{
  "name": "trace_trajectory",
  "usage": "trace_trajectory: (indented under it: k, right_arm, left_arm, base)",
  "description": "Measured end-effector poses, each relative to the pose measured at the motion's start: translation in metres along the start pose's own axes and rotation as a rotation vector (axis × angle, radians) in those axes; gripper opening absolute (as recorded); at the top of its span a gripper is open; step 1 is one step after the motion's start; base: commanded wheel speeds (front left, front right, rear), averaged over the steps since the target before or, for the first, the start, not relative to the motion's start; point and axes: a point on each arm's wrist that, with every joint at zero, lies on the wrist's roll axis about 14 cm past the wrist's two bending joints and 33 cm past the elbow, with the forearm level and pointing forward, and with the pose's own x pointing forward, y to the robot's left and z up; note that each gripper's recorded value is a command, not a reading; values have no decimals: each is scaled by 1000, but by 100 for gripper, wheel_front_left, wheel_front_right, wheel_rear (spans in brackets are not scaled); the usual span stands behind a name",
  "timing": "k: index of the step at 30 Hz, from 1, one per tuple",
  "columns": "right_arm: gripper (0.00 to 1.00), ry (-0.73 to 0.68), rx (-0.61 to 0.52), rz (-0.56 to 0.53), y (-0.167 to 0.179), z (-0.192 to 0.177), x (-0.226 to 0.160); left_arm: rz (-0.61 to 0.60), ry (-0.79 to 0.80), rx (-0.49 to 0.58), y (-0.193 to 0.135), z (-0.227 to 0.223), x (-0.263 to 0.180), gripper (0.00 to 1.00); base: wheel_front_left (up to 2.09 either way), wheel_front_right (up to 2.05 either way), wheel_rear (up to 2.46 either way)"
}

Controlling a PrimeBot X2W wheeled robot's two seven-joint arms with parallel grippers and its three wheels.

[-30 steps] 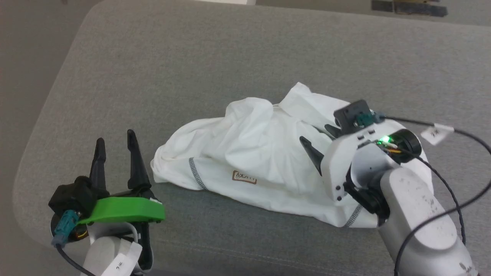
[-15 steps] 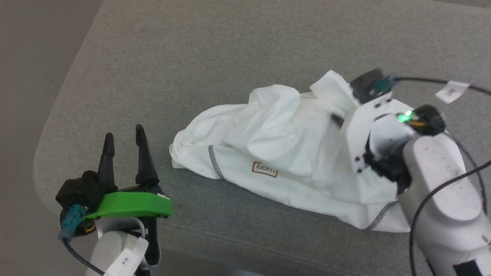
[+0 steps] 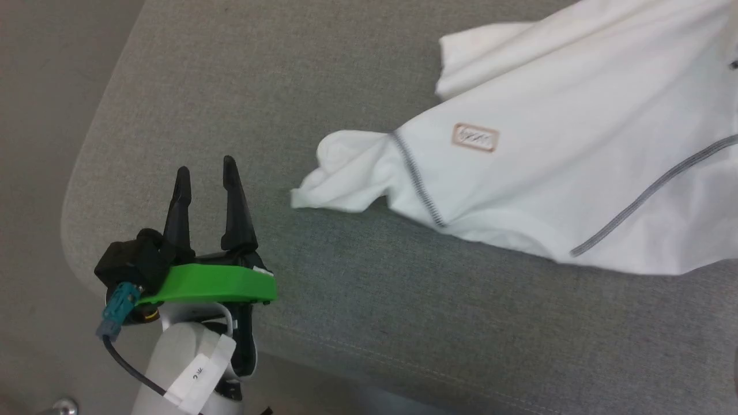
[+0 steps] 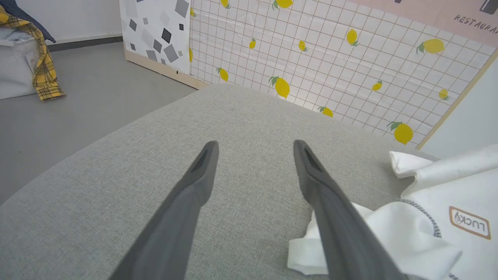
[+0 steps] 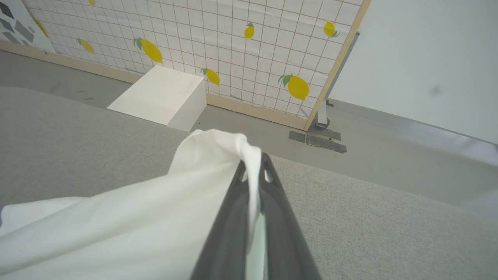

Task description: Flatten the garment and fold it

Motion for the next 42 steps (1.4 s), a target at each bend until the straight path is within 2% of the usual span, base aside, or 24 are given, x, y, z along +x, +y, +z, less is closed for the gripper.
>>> trace_trajectory:
  k: [3,7,8,9,12,18,22,28,32,36,42]
  right_arm:
    - [0,-3,6,-53,-17,-1,12]
    - [0,101,28,-44,-10,-36,25]
    - [11,129,42,-35,-6,-46,26]
    - [100,156,53,-23,0,-54,27]
    - [100,159,78,5,11,-62,25]
    - [100,12,138,51,24,-51,-1]
    - [100,-108,166,77,30,-44,-41]
    - [100,-152,195,48,23,-66,-117]
    - [100,-129,216,-24,3,-87,-161]
    - [100,-41,279,-78,-14,-123,-195]
    - [100,49,344,-102,-20,-152,-203]
  left_arm:
    - [11,9,7,4,-3,1,100]
    - [33,18,20,10,-7,2,100]
    - [36,21,22,11,-8,2,100]
    - [37,24,23,11,-9,2,100]
    - [31,26,20,9,-10,3,100]
    - [20,7,22,6,-3,3,100]
    - [0,-8,20,2,3,-4,100]
    - [-38,-14,24,-5,8,-17,100]
    - [-66,-30,9,-13,14,-23,100]
    - [-107,-44,-8,-27,18,-23,100]
    - [-146,-43,-19,-41,17,-20,100]
  base:
    - [0,0,0]
    - [0,0,0]
    - [0,0,0]
    - [0,0,0]
    - [0,0,0]
    - [0,0,0]
    - [0,0,0]
    - [0,0,0]
    - [0,0,0]
    - [0,0,0]
    - [0,0,0]
